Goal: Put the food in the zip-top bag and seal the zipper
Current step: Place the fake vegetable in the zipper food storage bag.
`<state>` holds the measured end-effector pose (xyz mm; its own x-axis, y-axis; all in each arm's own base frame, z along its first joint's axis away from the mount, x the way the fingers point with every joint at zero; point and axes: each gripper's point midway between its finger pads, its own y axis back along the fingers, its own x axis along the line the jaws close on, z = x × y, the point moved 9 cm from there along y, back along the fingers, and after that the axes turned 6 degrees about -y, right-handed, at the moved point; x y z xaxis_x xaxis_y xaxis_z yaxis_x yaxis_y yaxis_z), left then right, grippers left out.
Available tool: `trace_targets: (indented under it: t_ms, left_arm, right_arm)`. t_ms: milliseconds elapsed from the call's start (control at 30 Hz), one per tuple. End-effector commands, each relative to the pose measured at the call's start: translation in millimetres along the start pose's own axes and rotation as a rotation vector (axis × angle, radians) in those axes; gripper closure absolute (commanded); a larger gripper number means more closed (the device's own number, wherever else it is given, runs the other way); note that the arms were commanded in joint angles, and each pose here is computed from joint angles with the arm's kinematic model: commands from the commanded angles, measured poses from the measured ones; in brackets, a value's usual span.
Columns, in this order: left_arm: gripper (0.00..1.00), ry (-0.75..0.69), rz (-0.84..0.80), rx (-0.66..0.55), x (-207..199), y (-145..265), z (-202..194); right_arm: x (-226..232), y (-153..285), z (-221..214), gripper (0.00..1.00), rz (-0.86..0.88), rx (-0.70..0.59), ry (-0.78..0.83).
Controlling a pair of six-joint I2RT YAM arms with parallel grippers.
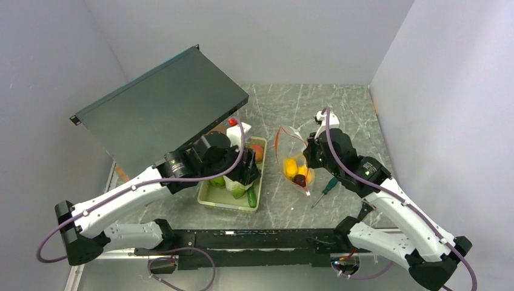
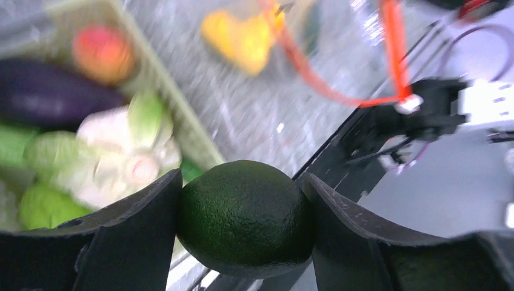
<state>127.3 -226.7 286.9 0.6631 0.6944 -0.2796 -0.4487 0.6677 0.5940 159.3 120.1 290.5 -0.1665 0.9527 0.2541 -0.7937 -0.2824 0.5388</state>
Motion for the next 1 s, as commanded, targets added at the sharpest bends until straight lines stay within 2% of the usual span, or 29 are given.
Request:
trace_targets:
  t_ms: [0, 100, 233, 467, 733, 767, 833, 900, 933, 967]
  left_arm:
    - [0.86, -0.102, -0.250, -0.370, -31, 25, 61]
    - [0.85, -0.126, -0.337, -0.497, -41, 32, 78]
    - [0.85, -0.128, -0.445, -0.592, -55, 32, 96]
    - [0.87, -0.113, -0.541, -0.628, -68, -2, 110]
    - [0.84, -0.203, -0.417, -0.637, -56, -44, 109]
    - [0.80, -0.217, -0.398, -0.652, -53, -48, 108]
    - [0.53, -0.222, -0.327, -0.660, -45, -55, 106]
    - [0.11, -0.216, -0.273, -0.634, -34, -61, 106]
    - [0.03, -0.211, -0.272, -0.617, -33, -63, 107]
    - [0.01, -0.207, -0.275, -0.601, -33, -63, 109]
  right_arm:
    - [8, 3, 8, 1.00, 0.056, -0.037, -0.040]
    - [9, 5, 8, 1.00, 0.069, -0.037, -0.048]
    - [9, 7, 9, 1.00, 0.078, -0.043, -0.056]
    - [13, 9, 11, 1.00, 0.108, -0.043, -0.070]
    - [15, 15, 13, 1.00, 0.141, -0.053, -0.090]
    - [15, 15, 13, 1.00, 0.142, -0.054, -0.091]
    - [14, 16, 12, 1.00, 0.143, -0.054, -0.092]
    - [14, 15, 11, 1.00, 0.142, -0.053, -0.094]
    - [14, 16, 11, 1.00, 0.143, -0.050, -0.095]
    - [14, 15, 10, 1.00, 0.145, -0.047, -0.095]
